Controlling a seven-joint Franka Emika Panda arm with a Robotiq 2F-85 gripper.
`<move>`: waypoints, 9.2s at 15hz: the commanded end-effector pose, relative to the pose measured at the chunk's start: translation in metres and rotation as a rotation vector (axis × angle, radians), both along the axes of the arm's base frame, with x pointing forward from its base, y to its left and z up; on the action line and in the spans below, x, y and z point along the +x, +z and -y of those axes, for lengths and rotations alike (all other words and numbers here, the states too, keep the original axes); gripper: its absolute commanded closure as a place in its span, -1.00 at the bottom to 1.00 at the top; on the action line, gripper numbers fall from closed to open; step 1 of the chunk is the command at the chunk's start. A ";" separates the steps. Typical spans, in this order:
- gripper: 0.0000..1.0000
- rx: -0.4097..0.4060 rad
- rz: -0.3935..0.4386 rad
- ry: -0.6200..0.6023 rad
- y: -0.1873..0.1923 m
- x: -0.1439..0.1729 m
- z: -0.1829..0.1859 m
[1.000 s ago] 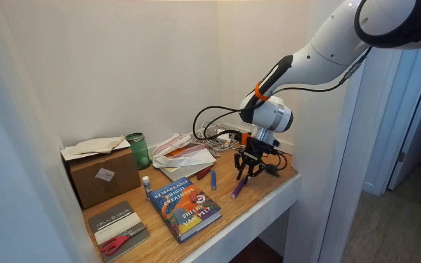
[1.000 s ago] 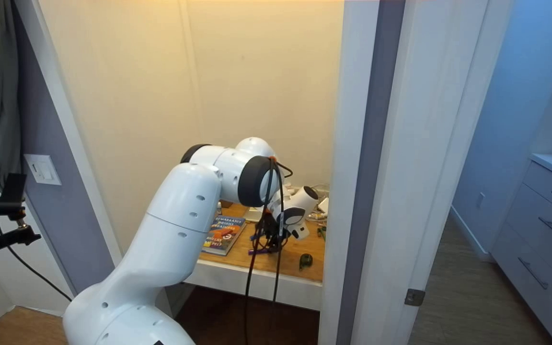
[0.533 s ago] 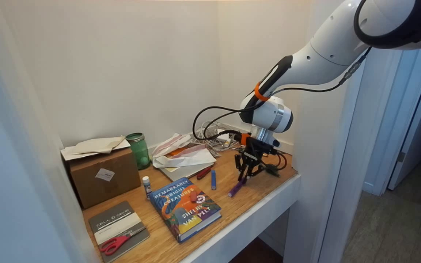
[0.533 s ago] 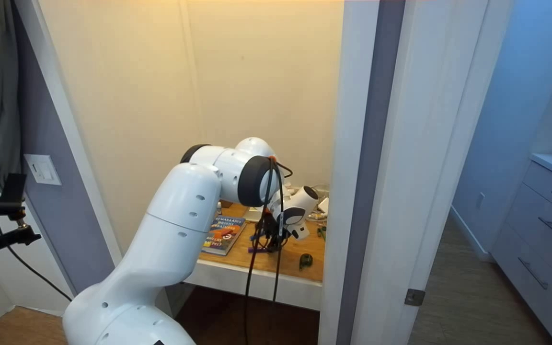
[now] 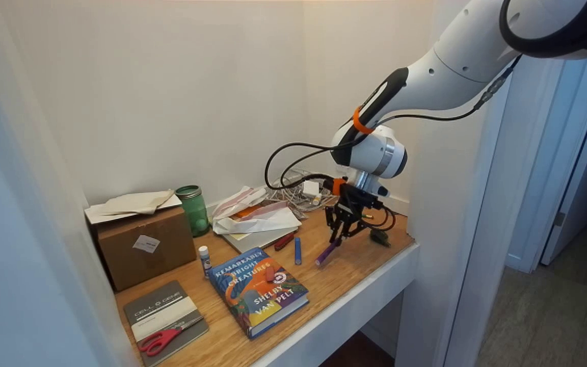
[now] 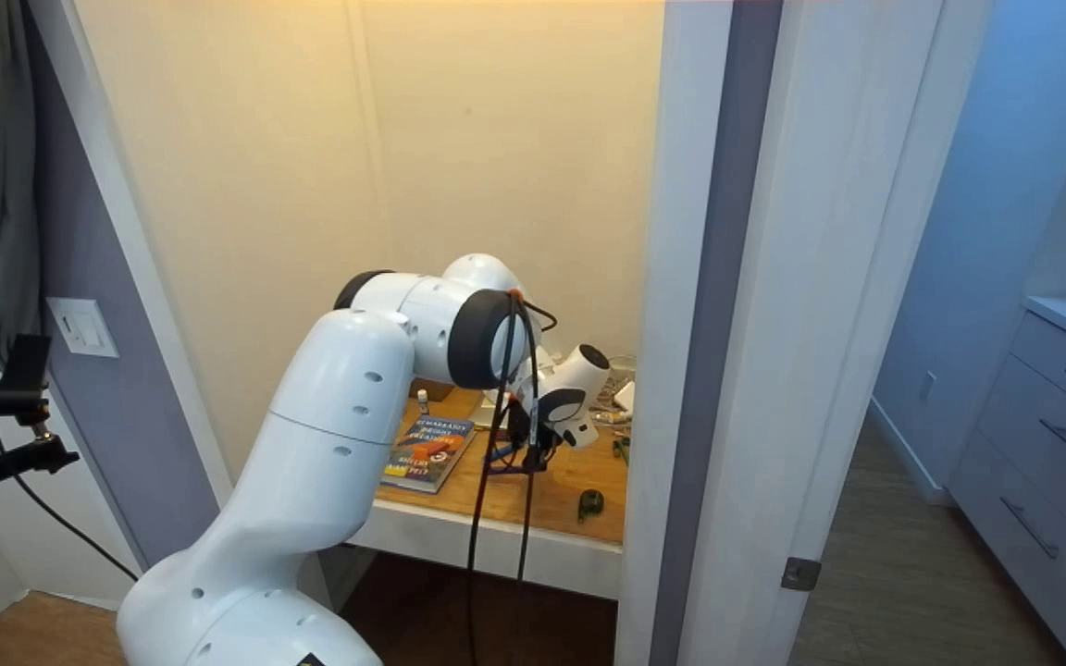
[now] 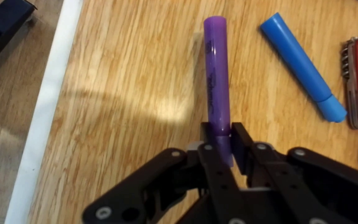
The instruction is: Pick up the purple marker and place it standing upwards on the shelf
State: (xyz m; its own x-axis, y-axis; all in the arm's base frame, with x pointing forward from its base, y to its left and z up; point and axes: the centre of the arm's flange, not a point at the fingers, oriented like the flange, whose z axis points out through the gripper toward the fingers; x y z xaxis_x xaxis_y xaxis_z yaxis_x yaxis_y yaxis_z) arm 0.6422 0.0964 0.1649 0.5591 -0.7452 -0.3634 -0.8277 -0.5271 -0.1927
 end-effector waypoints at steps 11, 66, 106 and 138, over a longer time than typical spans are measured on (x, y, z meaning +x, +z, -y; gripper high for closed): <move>0.91 -0.276 0.227 -0.064 0.050 -0.033 -0.025; 0.91 -0.874 0.529 -0.163 0.046 -0.028 -0.049; 0.91 -1.192 0.609 -0.271 0.001 -0.016 -0.062; -1.00 -1.274 0.611 -0.312 -0.014 -0.007 -0.061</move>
State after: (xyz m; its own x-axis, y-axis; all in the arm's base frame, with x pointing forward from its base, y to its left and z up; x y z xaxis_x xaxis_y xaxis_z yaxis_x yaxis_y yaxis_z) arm 0.6311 0.1589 0.1501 0.1561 -0.4882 0.8587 -0.9067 -0.4156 -0.0715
